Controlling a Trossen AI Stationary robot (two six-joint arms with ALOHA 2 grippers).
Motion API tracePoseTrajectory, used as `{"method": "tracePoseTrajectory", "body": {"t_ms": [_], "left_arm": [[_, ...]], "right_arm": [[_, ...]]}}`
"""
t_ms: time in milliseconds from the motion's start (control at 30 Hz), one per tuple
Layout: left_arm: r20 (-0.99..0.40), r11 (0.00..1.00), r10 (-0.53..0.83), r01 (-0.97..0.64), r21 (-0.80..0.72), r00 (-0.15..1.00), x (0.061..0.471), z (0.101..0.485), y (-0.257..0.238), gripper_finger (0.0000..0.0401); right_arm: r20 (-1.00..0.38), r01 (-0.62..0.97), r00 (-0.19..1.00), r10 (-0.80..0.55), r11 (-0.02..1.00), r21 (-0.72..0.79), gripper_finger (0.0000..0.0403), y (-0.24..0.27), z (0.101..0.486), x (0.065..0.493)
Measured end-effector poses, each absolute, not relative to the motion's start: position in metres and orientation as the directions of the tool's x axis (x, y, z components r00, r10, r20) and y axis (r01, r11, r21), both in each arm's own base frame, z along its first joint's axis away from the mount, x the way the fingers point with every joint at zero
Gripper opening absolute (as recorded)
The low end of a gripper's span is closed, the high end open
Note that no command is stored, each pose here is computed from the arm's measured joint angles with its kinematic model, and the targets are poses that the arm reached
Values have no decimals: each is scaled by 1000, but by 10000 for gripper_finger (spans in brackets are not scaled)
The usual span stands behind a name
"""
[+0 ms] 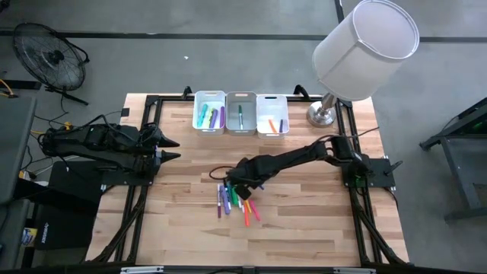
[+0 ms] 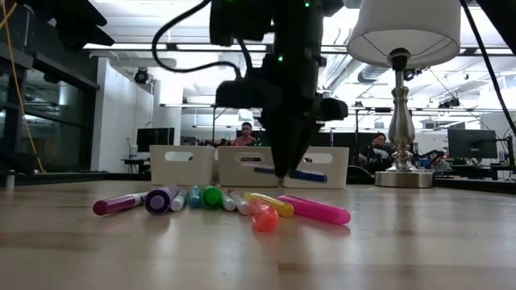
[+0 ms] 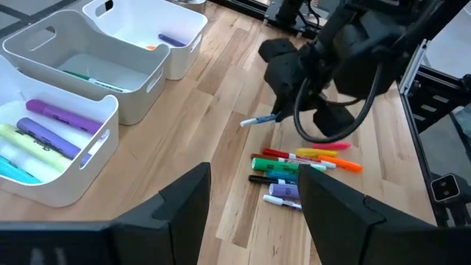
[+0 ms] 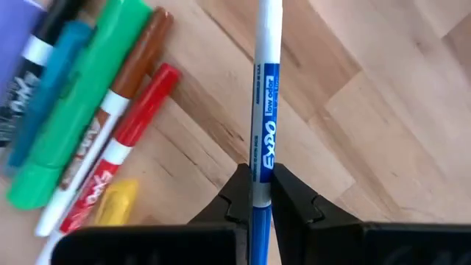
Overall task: Pick & Place Markers
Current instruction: Put the blue marker pen into the gray bin
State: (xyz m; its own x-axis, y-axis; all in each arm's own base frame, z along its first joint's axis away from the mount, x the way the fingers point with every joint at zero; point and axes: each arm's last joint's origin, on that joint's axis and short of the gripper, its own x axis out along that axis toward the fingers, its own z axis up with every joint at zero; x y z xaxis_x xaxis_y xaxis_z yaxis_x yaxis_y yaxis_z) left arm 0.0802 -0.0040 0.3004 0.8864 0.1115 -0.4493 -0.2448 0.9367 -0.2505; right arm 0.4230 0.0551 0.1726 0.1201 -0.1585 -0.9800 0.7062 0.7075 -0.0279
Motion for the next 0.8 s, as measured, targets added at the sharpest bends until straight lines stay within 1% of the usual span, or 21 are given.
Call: {"method": "tracePoseTrajectory", "body": {"t_ms": [200,333,700,800], "left_arm": [[-449,937,112,-245,-250,886,80,300,-4,201],[-449,937,116,-248,-247,886,80,300,-4,201],[-446,938,136,-261,-230,884,80,301,-3,201],[-446,938,136,-261,-230,884,80,301,-3,201]], "right_arm": [[-963,747,211,-166,663,49,19,40,196,425],[-940,767,294,-174,630,123,19,23,211,428],[-831,787,503,-238,523,327,19,-48,236,442],[-815,796,519,-258,493,351,19,-70,239,441]]}}
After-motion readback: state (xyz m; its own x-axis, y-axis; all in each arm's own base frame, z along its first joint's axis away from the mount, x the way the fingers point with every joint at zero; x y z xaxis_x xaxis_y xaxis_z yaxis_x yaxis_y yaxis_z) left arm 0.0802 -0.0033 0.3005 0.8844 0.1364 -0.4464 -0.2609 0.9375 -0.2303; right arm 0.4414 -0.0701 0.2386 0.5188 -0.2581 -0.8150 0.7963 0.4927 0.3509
